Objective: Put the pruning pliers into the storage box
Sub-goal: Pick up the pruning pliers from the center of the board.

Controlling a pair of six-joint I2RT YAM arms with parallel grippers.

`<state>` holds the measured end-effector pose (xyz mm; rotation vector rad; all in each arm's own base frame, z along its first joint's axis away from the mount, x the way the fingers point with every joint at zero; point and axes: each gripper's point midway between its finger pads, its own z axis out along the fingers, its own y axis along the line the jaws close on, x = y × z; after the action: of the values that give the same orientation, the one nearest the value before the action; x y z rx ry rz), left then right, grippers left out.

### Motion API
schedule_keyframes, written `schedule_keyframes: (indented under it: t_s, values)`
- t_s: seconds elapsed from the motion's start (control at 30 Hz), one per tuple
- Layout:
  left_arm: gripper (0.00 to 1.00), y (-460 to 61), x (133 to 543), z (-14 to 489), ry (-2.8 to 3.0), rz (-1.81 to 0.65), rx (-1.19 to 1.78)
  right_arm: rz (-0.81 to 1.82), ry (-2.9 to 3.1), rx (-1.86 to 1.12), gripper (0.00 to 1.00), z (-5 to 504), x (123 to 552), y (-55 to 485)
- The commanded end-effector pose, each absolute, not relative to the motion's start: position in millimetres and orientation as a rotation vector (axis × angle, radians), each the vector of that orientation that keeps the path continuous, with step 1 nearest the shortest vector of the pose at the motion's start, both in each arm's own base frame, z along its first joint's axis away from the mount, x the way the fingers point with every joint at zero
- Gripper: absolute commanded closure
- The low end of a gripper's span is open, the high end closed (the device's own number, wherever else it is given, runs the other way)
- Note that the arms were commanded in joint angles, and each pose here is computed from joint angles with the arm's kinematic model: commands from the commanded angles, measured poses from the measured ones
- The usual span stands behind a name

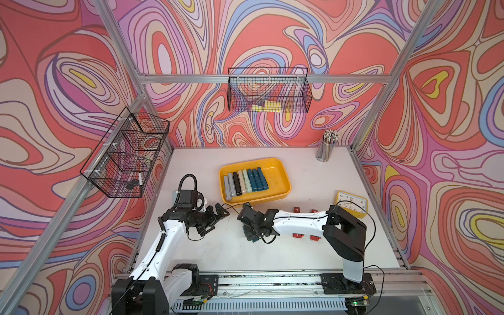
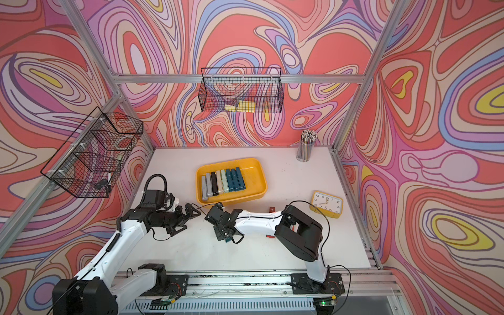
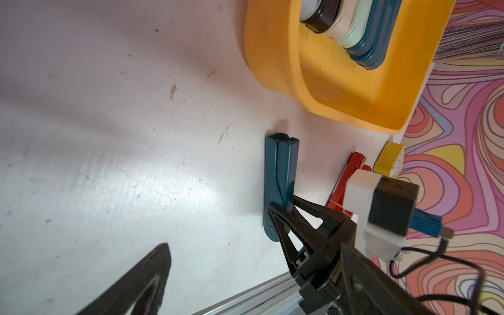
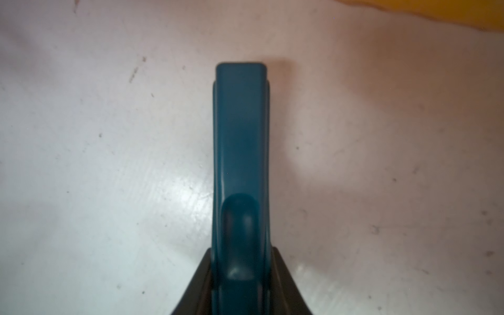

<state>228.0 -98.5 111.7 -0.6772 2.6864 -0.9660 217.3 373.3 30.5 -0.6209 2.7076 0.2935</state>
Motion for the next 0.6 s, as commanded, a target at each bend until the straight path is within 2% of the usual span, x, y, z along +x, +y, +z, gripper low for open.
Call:
schedule_keyframes:
  t_s: [0.0,0.57]
  values:
    - [0.01,-105,233,126,2.63,-1.046,-0.614,0.254,2.706,-0.548,1.0,45,223,350]
    - [0.01,-130,265,181,2.477,-1.185,-0.434,0.358,2.641,-0.394,1.0,137,281,296]
